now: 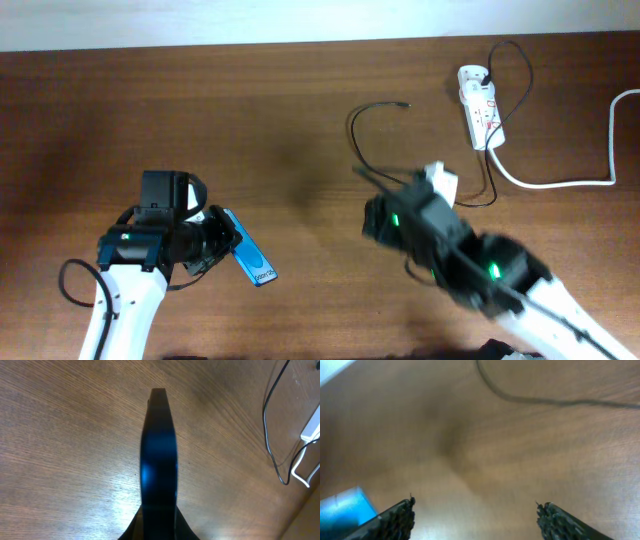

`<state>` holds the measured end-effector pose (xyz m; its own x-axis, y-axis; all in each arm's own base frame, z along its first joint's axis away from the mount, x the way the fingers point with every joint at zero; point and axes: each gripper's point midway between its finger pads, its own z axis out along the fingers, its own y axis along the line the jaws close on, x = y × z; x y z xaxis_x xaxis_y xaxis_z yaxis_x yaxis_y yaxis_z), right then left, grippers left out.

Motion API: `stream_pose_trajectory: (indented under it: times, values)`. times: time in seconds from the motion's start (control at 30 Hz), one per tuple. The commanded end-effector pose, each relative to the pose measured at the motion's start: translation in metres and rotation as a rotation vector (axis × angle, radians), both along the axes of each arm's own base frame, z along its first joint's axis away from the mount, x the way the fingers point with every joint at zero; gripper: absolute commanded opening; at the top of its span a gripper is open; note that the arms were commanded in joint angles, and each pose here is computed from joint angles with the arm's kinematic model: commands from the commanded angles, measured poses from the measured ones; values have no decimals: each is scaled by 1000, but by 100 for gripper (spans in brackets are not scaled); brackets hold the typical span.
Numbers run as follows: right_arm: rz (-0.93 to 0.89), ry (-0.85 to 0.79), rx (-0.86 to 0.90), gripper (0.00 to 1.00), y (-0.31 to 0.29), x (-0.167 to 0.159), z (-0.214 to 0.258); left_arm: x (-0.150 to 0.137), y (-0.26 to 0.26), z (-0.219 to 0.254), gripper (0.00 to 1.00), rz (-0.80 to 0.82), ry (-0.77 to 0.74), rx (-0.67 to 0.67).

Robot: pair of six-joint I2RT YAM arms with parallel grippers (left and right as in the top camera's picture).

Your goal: Plug charger to phone and switch on socket

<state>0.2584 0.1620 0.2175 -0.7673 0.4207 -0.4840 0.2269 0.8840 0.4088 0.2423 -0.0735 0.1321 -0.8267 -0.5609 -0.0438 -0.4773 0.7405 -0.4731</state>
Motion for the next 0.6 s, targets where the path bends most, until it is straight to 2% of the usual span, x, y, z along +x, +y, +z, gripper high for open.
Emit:
stream_pose_trajectory:
  times: [0.0,0.1,0.23,0.33,0.47,0.57]
  values:
    - [-123,8,-18,81,-14,53,13,3,3,1,0,11,-9,15]
    - [-243,56,-47,74,-34,108,-5,4,9,-1,0,24,-11,48]
    - [-288,165,-35,72,-51,197,-62,4,9,-1,0,24,-11,49]
    - [-294,228,30,69,-49,252,-103,4,9,-1,0,24,-11,48]
    - [-312,243,134,66,-35,296,-157,4,9,-1,0,24,-11,48]
    - [-367,210,191,64,-31,314,-173,4,9,-1,0,23,-11,48]
